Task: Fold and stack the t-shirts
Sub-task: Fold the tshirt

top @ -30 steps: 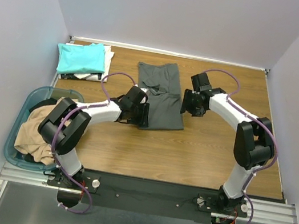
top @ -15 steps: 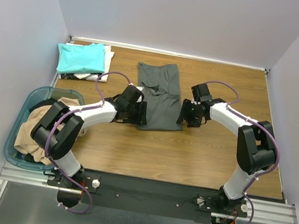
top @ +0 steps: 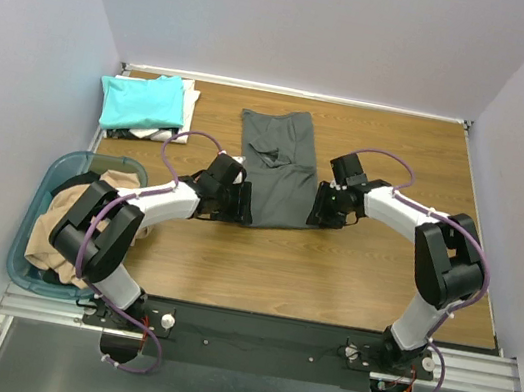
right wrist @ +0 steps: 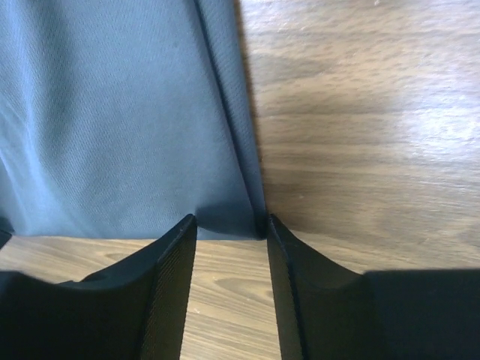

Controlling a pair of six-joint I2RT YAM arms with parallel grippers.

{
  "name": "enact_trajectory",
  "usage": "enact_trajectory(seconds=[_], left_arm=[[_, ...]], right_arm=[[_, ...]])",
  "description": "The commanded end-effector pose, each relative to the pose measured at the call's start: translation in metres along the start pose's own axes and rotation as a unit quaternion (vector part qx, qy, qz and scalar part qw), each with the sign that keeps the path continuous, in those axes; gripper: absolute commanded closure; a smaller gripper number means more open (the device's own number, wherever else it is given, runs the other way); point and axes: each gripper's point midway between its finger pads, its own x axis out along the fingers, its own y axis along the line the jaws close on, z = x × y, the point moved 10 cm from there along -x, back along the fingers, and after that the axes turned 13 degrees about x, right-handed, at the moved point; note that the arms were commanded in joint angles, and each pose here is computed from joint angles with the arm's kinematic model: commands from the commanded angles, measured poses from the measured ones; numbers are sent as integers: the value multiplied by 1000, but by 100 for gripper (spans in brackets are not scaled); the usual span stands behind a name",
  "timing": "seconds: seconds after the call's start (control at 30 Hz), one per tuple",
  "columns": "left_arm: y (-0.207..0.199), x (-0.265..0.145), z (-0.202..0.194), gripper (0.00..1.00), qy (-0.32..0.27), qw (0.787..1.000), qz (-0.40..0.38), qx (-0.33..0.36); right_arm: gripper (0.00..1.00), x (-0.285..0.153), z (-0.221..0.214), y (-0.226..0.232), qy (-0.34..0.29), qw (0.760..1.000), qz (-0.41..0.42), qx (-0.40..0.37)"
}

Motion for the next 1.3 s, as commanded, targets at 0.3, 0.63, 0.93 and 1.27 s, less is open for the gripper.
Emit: enact_trajectory(seconds=[0.3, 0.63, 0.93, 1.27], left_arm=[[1, 6, -12, 40, 0, 999, -33, -7], [6, 12, -24, 67, 26, 999, -24, -18], [6, 8, -20, 99, 17, 1000, -15, -9], [2, -20, -5, 100, -16, 1000, 6, 2]], right_arm=[[67, 2, -17, -9, 17, 1000, -13, 13], [73, 4, -17, -9, 18, 1000, -15, 14], [98, -1, -18, -9, 19, 1000, -9, 12], [100, -33, -35, -16, 33, 999, -2, 23]])
